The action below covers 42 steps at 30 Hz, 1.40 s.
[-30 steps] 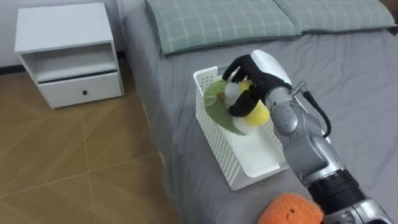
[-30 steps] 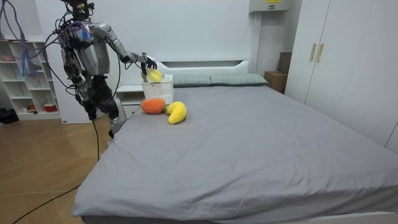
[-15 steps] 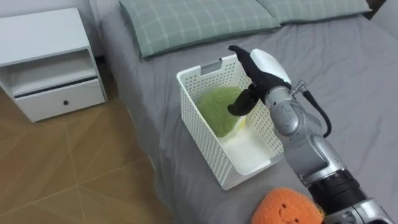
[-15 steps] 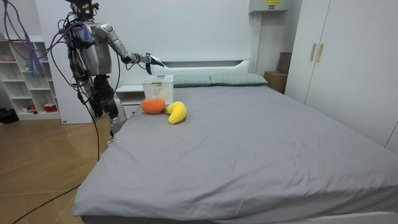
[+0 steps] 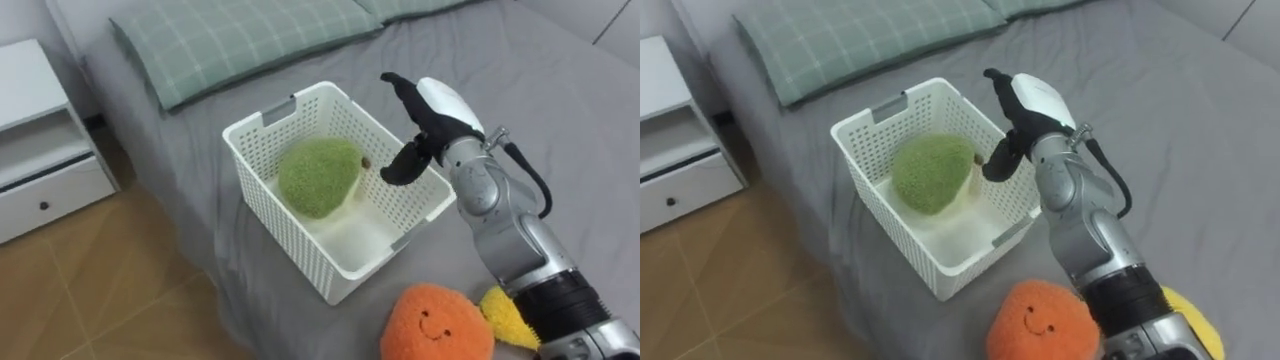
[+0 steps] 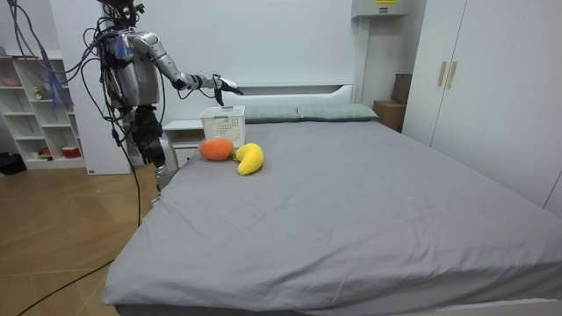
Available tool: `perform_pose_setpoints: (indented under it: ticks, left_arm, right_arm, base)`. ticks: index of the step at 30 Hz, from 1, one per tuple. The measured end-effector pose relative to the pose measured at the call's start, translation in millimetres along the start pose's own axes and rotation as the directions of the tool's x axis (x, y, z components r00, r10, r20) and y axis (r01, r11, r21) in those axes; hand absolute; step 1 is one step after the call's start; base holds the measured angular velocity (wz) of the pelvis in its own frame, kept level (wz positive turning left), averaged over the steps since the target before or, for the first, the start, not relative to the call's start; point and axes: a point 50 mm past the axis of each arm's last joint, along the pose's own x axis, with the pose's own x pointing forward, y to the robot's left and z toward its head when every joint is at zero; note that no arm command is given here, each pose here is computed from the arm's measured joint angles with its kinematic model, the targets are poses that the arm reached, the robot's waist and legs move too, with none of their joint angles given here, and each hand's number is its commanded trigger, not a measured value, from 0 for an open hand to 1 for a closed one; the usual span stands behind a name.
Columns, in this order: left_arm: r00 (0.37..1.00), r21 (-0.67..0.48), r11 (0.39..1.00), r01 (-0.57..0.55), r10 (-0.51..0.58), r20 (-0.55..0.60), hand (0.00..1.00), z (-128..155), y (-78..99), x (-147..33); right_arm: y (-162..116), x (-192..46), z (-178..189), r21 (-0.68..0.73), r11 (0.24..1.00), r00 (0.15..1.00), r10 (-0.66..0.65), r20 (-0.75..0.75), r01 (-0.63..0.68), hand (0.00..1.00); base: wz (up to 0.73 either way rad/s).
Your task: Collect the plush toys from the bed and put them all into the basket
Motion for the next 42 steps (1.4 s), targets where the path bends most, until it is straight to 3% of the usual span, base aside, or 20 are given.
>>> perform_pose_setpoints:
  ticks: [10, 21, 33, 42]
  left_arm:
    - [1.0, 0.0, 1.0, -0.006, 0.006, 0.017, 0.0, -3, 0.4, -0.6]
    - [1.0, 0.014, 1.0, 0.022, -0.022, 0.02, 0.0, -7, -2.0, -1.2]
    - [0.998, 0.023, 0.998, 0.053, -0.054, 0.011, 0.0, -12, -8.4, -1.7]
    - [0.999, 0.006, 1.0, 0.019, -0.019, -0.029, 0.0, -32, 6.1, -3.9]
  right_arm:
    - [8, -18, -36, 0.059, 0.998, 0.995, -0.005, -0.098, 0.011, 0.0]
    - [-6, -32, -54, 0.069, 0.995, 0.987, -0.065, -0.145, 0.075, 0.0]
    - [37, -58, -93, 0.099, 0.99, 0.949, 0.129, -0.287, -0.105, 0.0]
    - [56, -67, -114, 0.13, 0.978, 0.913, 0.197, -0.357, -0.16, 0.0]
  base:
    - [-0.45]
    - [-0.4]
    - [-0.08]
    - [0.07]
